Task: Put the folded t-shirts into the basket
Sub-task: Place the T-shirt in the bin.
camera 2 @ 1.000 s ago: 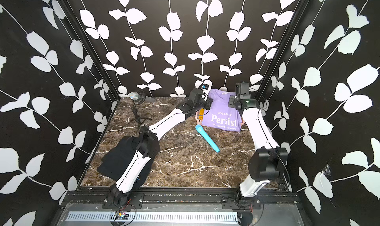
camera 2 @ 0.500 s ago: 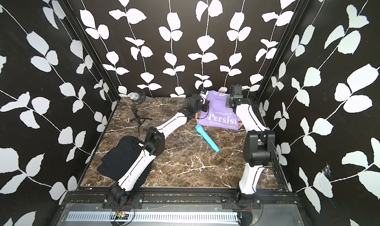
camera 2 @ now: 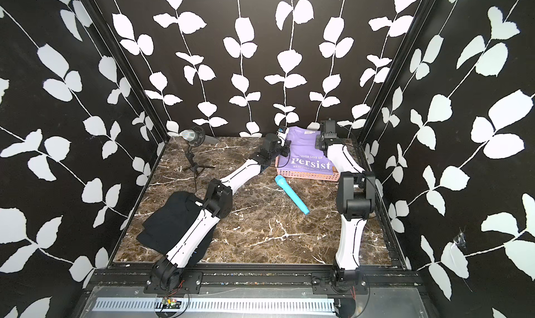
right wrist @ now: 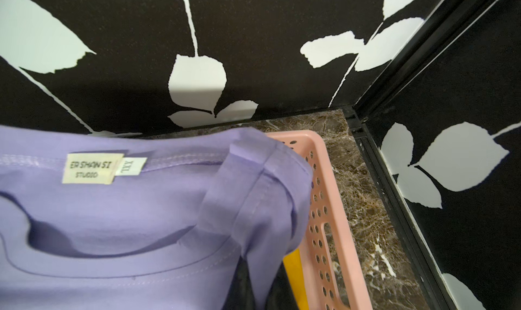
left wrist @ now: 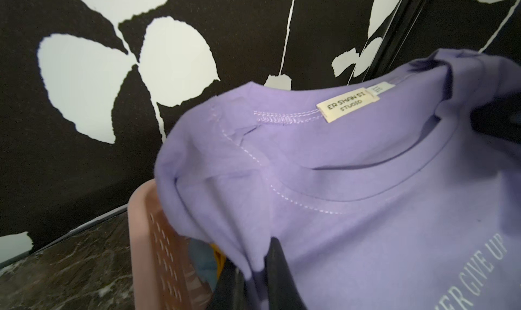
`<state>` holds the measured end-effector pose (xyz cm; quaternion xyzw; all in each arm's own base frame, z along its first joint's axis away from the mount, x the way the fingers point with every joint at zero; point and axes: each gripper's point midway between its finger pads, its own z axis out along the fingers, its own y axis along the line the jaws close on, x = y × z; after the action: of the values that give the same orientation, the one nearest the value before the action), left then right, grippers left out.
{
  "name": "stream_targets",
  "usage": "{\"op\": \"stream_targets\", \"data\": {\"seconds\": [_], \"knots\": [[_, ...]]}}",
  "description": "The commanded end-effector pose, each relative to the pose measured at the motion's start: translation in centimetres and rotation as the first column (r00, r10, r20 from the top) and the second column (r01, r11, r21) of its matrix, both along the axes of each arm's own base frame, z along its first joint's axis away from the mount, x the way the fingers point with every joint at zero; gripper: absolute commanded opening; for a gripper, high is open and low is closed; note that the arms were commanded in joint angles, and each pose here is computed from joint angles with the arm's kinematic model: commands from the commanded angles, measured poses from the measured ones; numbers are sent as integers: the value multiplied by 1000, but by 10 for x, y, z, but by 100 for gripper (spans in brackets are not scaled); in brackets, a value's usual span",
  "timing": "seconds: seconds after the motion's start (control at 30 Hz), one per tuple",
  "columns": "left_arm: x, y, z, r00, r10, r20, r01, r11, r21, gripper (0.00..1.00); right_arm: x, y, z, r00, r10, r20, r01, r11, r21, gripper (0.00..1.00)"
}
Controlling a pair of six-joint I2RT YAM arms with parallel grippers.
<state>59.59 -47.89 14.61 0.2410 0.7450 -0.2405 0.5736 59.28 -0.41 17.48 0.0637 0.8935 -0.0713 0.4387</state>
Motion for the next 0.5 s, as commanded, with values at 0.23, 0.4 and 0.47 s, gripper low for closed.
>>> {"op": "stream_targets", "data": {"seconds": [0.23, 0.4, 0.47], "knots": [[9, 6, -8, 1000, 10, -3, -10, 1000, -23, 5, 14, -28, -6, 997, -75, -1, 75, 994, -77, 0], [7, 5, -9, 1000, 0, -14, -1, 1000, -21, 14, 15, -37, -21, 994, -95, -51, 89, 990, -111, 0], [6, 4, -10, 1000, -5, -23, 4, 1000, -21, 17, 16, -38, -25, 993, -95, -64, 87, 989, -120, 1]]}}
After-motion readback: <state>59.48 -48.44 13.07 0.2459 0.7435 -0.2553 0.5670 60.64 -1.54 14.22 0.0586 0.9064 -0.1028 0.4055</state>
